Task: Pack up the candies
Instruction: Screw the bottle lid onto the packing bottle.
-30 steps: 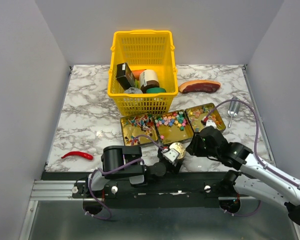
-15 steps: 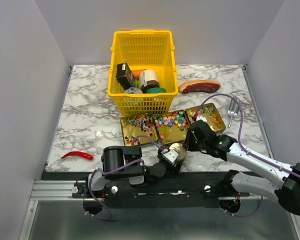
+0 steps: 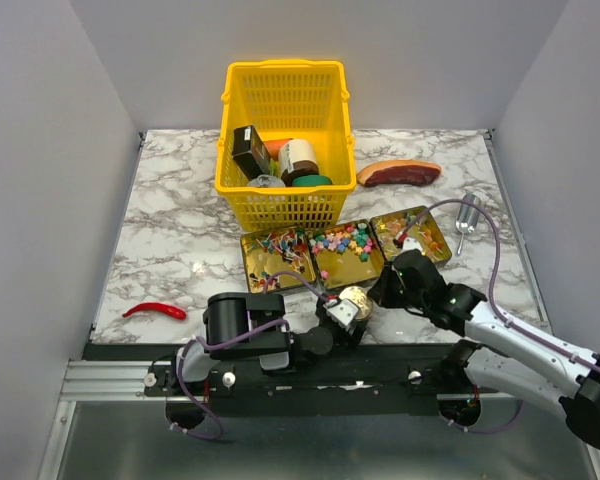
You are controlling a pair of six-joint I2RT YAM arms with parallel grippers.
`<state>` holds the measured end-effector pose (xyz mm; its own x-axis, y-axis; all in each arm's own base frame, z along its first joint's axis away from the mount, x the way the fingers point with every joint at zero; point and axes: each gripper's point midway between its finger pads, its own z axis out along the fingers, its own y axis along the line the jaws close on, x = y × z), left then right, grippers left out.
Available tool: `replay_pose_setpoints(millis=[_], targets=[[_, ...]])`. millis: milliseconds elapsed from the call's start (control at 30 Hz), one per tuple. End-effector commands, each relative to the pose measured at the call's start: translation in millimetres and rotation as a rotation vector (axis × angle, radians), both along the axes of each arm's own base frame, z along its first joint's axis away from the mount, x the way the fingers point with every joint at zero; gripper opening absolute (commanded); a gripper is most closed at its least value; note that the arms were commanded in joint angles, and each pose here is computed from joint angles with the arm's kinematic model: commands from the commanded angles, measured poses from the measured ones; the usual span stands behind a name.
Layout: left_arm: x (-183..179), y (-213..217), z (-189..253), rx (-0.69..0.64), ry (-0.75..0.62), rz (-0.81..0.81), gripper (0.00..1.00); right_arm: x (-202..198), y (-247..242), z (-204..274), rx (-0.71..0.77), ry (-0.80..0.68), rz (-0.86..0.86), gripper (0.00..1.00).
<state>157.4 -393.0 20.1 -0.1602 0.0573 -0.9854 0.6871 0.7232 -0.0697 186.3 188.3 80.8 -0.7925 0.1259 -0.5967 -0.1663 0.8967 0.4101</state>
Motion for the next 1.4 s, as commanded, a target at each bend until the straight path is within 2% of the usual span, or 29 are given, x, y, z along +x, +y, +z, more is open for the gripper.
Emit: replay_pose_setpoints(millis=[0,200,300,367,400,467,500,600,667,767,833,1000,1233,1367], targets=[[-11,10,-45,0.162,0.042,-0.035,0.69,-47,-18,-34,-0.041,0.173,0.042,0.05],[-10,8,-46,0.163,0.043,-0.038,0.68,-66,-20,-24,-0.004,0.219,0.065,0.04],[-11,9,-45,0.161,0.042,-0.044,0.69,-65,-21,-8,0.014,0.19,0.068,0.04],[-14,9,-44,0.154,0.043,-0.062,0.69,-51,-27,9,0.013,0.127,-0.005,0.07],[-15,9,-45,0.157,0.04,-0.067,0.69,-45,-28,16,0.02,0.097,-0.03,0.2],[-16,9,-46,0.164,0.04,-0.073,0.69,-32,-28,35,0.041,0.034,-0.077,0.35],[-16,10,-46,0.167,0.041,-0.075,0.69,-24,-32,40,0.03,0.002,-0.111,0.49],[-18,11,-47,0.171,0.042,-0.082,0.69,-8,-27,46,0.005,-0.03,-0.125,0.61],[-19,11,-48,0.176,0.043,-0.084,0.69,0,-21,44,-0.015,-0.041,-0.104,0.62],[-19,10,-47,0.172,0.045,-0.085,0.69,9,-11,29,-0.058,-0.019,-0.069,0.62],[-20,10,-48,0.175,0.045,-0.088,0.69,10,-6,16,-0.081,0.009,-0.042,0.58],[-22,6,-50,0.173,0.055,-0.104,0.7,15,4,3,-0.048,-0.014,-0.013,0.47],[-23,5,-54,0.179,0.063,-0.107,0.7,-2,-6,-19,-0.031,0.018,-0.024,0.37],[-24,5,-54,0.165,0.076,-0.104,0.7,-20,-13,-33,-0.029,0.08,-0.016,0.22]])
